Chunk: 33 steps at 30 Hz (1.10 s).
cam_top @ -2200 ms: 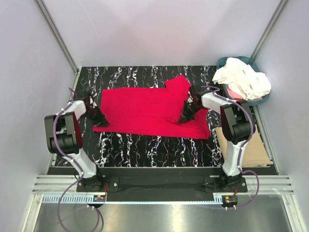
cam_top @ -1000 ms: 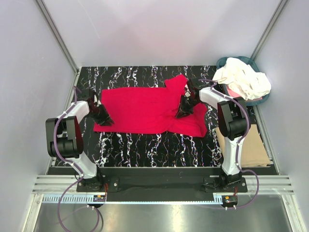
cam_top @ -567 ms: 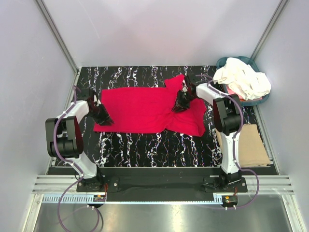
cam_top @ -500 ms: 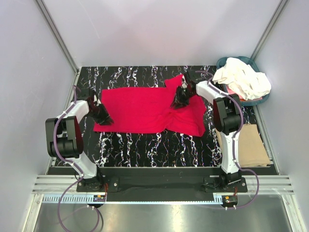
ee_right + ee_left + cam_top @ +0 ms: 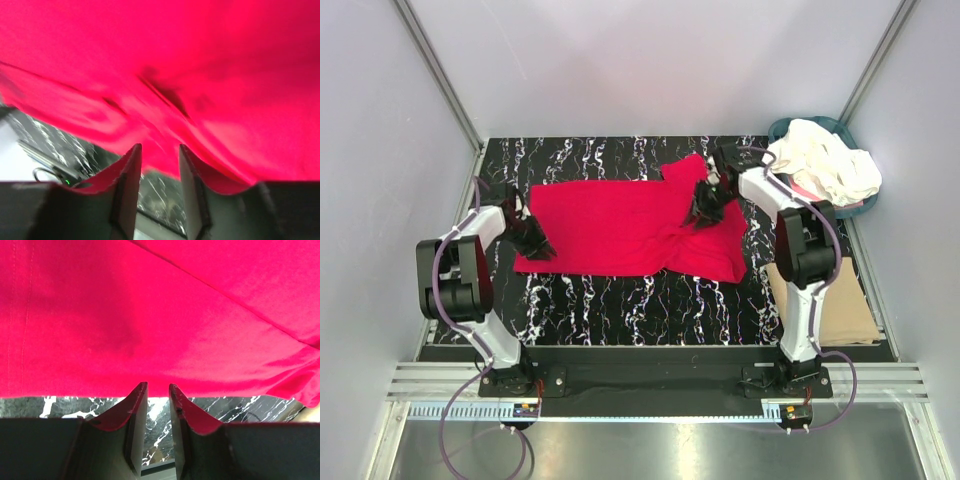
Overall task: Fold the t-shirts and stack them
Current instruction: Fold the tshirt
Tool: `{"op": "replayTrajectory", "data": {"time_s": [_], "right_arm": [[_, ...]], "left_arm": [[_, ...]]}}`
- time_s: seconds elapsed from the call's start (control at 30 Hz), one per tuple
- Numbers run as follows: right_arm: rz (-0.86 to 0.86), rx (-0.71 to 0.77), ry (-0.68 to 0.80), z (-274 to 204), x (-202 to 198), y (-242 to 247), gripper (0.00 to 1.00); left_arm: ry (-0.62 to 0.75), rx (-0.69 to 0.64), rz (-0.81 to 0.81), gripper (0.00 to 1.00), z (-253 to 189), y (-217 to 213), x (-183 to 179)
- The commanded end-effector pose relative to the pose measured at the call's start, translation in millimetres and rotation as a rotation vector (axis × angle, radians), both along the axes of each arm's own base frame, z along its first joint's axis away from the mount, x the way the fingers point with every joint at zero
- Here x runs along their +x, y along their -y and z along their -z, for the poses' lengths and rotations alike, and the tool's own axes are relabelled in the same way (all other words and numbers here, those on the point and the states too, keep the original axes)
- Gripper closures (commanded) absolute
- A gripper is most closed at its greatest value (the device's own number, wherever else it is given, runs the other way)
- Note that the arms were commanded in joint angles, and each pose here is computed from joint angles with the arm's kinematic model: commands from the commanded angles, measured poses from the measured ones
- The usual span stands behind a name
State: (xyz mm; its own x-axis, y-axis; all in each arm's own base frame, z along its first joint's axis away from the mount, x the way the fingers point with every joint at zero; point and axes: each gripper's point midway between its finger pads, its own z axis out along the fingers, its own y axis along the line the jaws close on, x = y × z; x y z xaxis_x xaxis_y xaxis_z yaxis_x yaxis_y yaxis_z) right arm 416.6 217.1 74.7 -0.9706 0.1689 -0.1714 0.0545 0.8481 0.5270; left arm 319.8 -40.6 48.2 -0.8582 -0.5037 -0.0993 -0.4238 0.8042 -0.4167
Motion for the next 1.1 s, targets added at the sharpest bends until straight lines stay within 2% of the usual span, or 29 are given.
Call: {"op": "replayTrajectory", "data": {"time_s": [0.0, 0.1, 0.13, 0.17, 0.37, 0.5, 0.6, 0.73, 0.9, 1.0, 1.07], "right_arm": [[0.013, -0.066, 0.013, -16, -30, 36, 0.6], [0.015, -0.092, -0.044, 7, -54, 48, 0.75], [0.015, -0.103, -0.073, 17, -64, 53, 0.87], [0.015, -0.11, -0.078, 21, -67, 54, 0.89], [0.034, -0.243, -0.163, 59, -96, 85, 0.94], [0.118, -0.368, -0.25, 84, -118, 120, 0.97], [0.225, -0.379, -0.335, 91, -135, 144, 0.97], [0.251, -0.349, -0.322, 73, -141, 147, 0.95], [0.208, -0.179, -0.167, 22, -98, 119, 0.77], [0.19, -0.12, -0.101, 3, -71, 104, 0.71], [0.156, -0.114, -0.104, 11, -63, 89, 0.69]], "left_arm": [[0.021, 0.005, 0.018, 0.71, 0, -1, 16], [0.007, 0.01, 0.012, 0.71, 5, -3, 22], [0.0, 0.01, 0.013, 0.71, 8, -4, 24], [-0.003, 0.017, 0.011, 0.71, 9, -5, 26], [-0.048, 0.056, -0.004, 0.72, 23, -15, 24], [-0.084, 0.072, -0.043, 0.72, 32, -26, 18], [-0.111, 0.075, -0.073, 0.72, 39, -36, 11], [-0.108, 0.087, -0.072, 0.72, 37, -41, 2], [-0.052, 0.026, -0.03, 0.71, 16, -20, -4], [0.015, 0.027, 0.01, 0.68, -5, -5, 3], [0.044, 0.031, 0.025, 0.68, -13, -1, 8]]}}
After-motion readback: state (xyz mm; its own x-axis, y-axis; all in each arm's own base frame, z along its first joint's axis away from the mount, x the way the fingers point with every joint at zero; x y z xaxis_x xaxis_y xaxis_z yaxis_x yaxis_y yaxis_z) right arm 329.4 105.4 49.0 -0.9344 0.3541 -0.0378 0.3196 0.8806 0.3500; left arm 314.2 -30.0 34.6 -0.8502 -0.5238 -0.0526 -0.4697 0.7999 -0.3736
